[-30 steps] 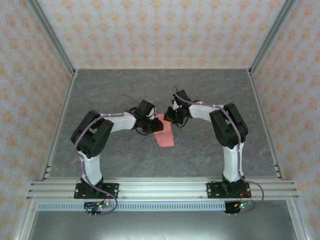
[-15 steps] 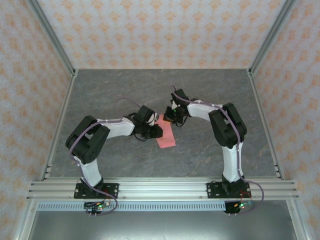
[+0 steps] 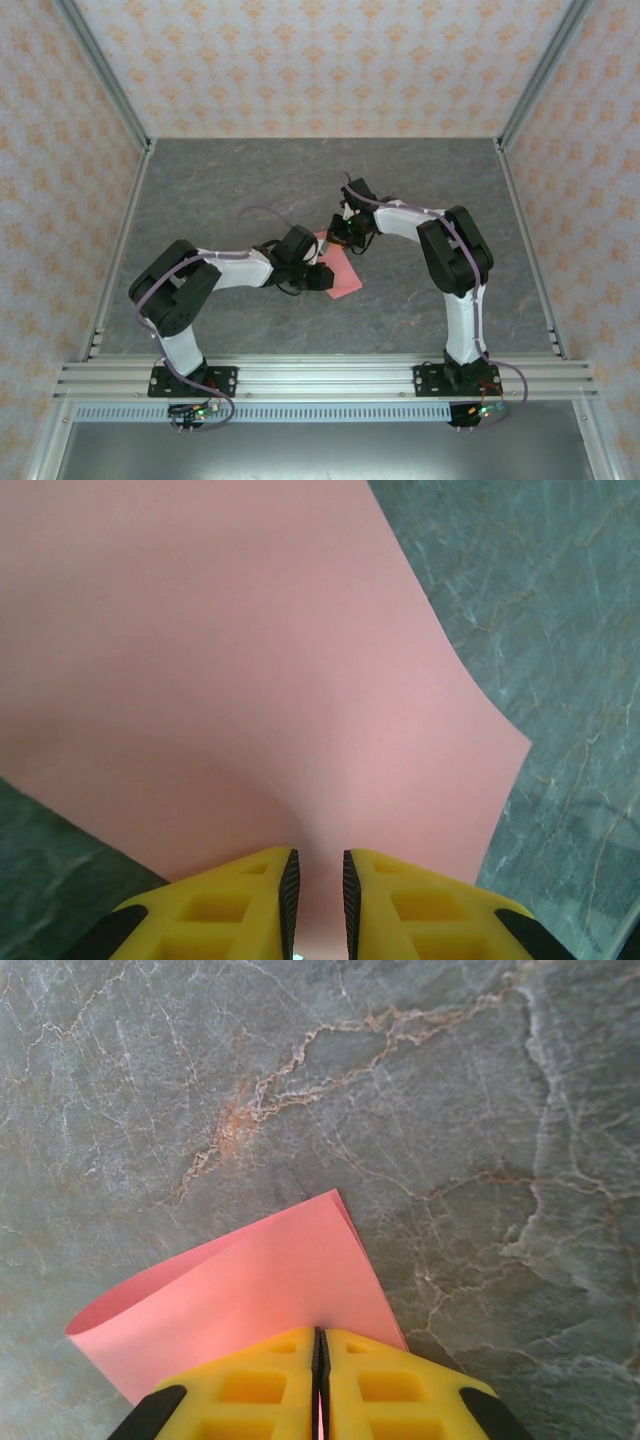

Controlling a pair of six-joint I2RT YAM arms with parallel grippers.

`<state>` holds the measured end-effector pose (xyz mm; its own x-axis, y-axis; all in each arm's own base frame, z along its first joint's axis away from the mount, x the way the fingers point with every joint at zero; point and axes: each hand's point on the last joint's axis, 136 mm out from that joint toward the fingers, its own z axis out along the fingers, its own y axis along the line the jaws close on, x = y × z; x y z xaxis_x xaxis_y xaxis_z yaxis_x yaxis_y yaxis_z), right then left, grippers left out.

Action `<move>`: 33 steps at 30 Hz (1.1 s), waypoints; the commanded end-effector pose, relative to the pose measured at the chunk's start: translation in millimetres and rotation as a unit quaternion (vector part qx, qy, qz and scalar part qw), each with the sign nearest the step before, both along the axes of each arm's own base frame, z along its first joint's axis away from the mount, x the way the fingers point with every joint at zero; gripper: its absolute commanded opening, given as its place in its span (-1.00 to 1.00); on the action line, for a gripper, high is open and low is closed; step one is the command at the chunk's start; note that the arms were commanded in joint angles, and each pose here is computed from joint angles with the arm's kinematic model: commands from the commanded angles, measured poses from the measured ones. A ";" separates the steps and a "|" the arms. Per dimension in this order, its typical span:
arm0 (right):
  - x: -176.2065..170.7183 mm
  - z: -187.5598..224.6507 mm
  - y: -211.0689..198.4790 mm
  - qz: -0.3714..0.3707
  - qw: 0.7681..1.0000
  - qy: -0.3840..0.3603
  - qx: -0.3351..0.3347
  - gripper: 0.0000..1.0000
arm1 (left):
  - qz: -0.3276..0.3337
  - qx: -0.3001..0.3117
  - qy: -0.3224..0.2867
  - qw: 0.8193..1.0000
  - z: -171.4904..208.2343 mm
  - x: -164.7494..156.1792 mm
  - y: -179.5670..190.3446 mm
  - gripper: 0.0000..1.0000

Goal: Fold a paper plane with a square sheet of paper (fold left side to right side)
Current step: First fold the square sheet of paper in half at the center of the table.

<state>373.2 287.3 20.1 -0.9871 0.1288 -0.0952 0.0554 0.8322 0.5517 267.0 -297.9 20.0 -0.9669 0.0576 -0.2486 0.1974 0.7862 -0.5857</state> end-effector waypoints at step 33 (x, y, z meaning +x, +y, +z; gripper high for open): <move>-16.1 -27.0 -27.0 -0.022 0.997 0.029 -0.069 -0.77 | -0.016 -0.040 -0.005 0.999 56.6 -40.4 -0.8 -0.53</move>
<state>372.8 287.0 20.6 -0.9871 0.1291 -0.0947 0.0560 0.8322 0.5516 218.9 -308.9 53.6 -0.9685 0.0959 -0.2298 0.2226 0.7468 -0.6267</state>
